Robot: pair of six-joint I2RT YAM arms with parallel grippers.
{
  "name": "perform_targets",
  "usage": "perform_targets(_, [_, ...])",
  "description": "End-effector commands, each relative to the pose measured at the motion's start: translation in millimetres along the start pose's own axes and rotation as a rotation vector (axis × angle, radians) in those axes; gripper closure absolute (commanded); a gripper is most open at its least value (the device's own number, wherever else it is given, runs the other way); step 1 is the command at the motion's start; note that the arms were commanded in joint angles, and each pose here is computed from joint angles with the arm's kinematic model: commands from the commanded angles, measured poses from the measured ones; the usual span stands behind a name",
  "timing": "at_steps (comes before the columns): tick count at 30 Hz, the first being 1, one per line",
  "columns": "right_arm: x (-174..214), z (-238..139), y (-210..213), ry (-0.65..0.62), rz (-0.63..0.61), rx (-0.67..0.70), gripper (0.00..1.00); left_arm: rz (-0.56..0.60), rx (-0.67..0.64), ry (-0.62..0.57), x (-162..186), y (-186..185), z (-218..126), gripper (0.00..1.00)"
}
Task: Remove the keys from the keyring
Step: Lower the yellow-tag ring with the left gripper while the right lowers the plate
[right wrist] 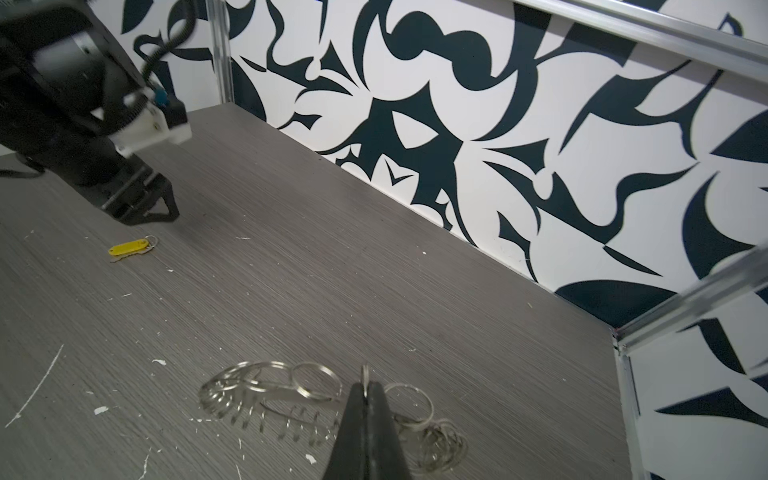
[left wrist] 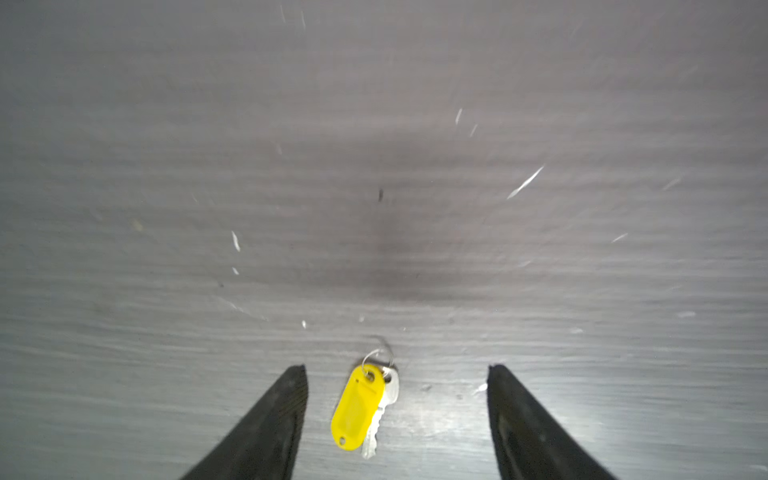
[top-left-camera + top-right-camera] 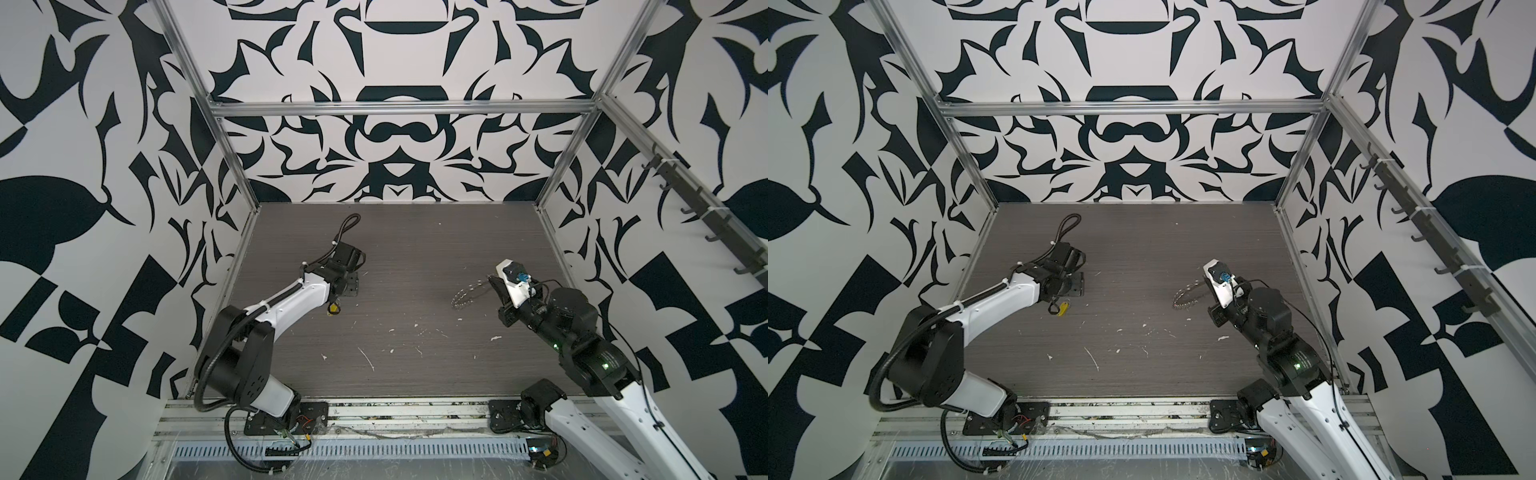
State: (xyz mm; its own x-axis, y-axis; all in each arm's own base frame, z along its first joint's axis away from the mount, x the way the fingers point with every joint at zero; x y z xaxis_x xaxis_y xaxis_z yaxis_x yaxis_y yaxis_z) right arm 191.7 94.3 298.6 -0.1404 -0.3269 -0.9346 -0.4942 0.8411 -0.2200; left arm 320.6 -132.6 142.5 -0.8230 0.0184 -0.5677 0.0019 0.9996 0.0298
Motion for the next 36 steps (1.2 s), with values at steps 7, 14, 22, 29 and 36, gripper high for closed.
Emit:
perform_targets(7, [25, -14, -8, 0.073, 0.186, 0.098, 1.00, 0.017, 0.103, -0.125, -39, -18, -37, 0.24])
perform_targets(14, [60, 14, -7, 0.245, 0.254, 0.130, 1.00, 0.037, 0.120, -0.127, -44, -23, -33, 0.24])
perform_targets(22, [94, 92, -4, 0.465, 0.269, 0.142, 1.00, 0.046, 0.133, -0.138, -43, -23, -35, 0.22])
perform_targets(29, [109, 171, -18, 0.618, 0.174, 0.176, 1.00, 0.071, 0.137, -0.145, -45, -24, -38, 0.21])
perform_targets(36, [127, 197, -17, 0.721, 0.157, 0.170, 1.00, 0.077, 0.133, -0.149, -44, -22, -40, 0.20])
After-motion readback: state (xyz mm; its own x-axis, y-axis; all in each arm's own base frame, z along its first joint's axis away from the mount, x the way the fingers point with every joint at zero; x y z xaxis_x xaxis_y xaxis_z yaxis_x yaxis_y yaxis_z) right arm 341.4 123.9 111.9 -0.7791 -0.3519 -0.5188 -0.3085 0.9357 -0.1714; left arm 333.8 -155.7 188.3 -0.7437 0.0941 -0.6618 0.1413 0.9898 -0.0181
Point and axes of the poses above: each gripper's point midway between its finger pads, its own z axis out along the fingers, its own y axis along the line the jaws close on, x = y × z, the point moved 4 cm from there along -z, back along the fingers, and after that the axes turned 1 degree about -z, right-handed, at the moved point
